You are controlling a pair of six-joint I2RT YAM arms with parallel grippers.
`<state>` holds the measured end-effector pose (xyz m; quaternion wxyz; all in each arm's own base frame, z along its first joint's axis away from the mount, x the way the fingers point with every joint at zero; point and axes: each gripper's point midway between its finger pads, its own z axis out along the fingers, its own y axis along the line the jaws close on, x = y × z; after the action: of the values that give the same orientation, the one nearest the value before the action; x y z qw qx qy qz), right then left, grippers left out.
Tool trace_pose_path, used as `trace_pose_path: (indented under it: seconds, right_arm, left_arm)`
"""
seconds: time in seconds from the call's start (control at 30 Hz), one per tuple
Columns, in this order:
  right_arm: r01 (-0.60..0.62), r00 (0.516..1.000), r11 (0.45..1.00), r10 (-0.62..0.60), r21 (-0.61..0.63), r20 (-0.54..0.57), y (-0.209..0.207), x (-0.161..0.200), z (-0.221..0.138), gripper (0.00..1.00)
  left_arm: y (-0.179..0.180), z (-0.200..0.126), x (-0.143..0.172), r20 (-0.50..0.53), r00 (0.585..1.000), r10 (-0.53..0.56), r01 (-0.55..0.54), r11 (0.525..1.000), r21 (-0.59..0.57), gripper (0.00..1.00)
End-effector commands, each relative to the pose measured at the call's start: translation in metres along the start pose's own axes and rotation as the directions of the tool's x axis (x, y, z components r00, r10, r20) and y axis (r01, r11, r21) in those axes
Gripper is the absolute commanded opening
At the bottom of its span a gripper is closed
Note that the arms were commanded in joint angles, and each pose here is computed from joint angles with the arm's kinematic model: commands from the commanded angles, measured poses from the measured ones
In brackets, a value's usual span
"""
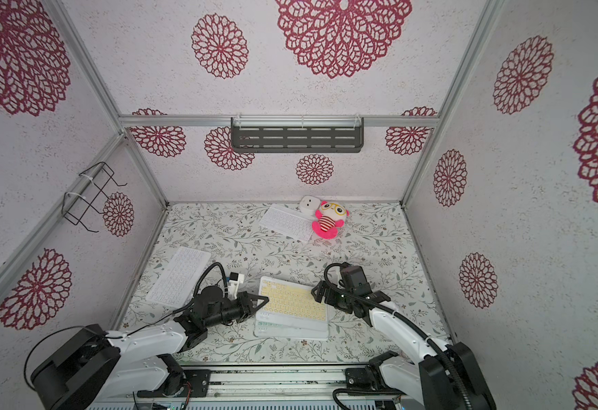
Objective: Stack the numeric keypads
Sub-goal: Place the numeric keypad at the numeric keypad.
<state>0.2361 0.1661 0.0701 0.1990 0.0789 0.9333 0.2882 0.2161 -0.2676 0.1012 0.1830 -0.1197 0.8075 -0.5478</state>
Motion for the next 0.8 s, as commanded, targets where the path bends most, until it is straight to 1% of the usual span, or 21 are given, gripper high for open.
trace_pose_path:
  seconds: [0.0, 0.2, 0.33, 0.47, 0.6, 0.7, 0.77]
  right_arm:
    - [-0.019, 1.0, 1.0, 0.018, 0.02, 0.024, -0.001, 0.004, 0.0, 0.99]
    - [-0.008, 1.0, 0.999, 0.009, 0.034, -0.014, 0.0, 0.017, 0.01, 0.99]
    - [-0.002, 1.0, 0.999, 0.003, 0.045, -0.03, 0.002, 0.022, 0.013, 0.99]
    - [0.004, 0.999, 0.999, -0.003, 0.044, -0.032, 0.005, 0.025, 0.01, 0.99]
    - [0.014, 1.0, 0.999, -0.014, 0.03, -0.02, 0.012, 0.023, 0.005, 0.99]
    - [0.025, 1.0, 0.999, -0.024, 0.04, -0.019, 0.012, 0.023, 0.004, 0.99]
    - [0.024, 1.0, 0.999, -0.023, 0.042, -0.017, 0.012, 0.023, 0.005, 0.99]
  left_arm:
    - [-0.028, 0.002, -0.007, 0.051, 0.999, 0.001, -0.008, 0.99, 0.139, 0.0]
    - [-0.016, 0.01, 0.003, 0.006, 1.0, -0.026, 0.025, 0.991, 0.128, 0.0]
    - [-0.013, 0.008, 0.005, 0.001, 0.999, -0.034, 0.034, 0.991, 0.131, 0.0]
    - [-0.016, 0.002, 0.004, 0.017, 0.999, -0.027, 0.024, 0.99, 0.141, 0.0]
    - [-0.017, -0.002, 0.005, 0.016, 1.0, -0.003, 0.001, 0.993, 0.118, 0.0]
    - [-0.022, -0.007, 0.006, 0.019, 1.0, 0.017, -0.02, 0.992, 0.121, 0.0]
    - [-0.022, -0.011, 0.006, 0.023, 0.999, 0.026, -0.028, 0.994, 0.102, 0.0]
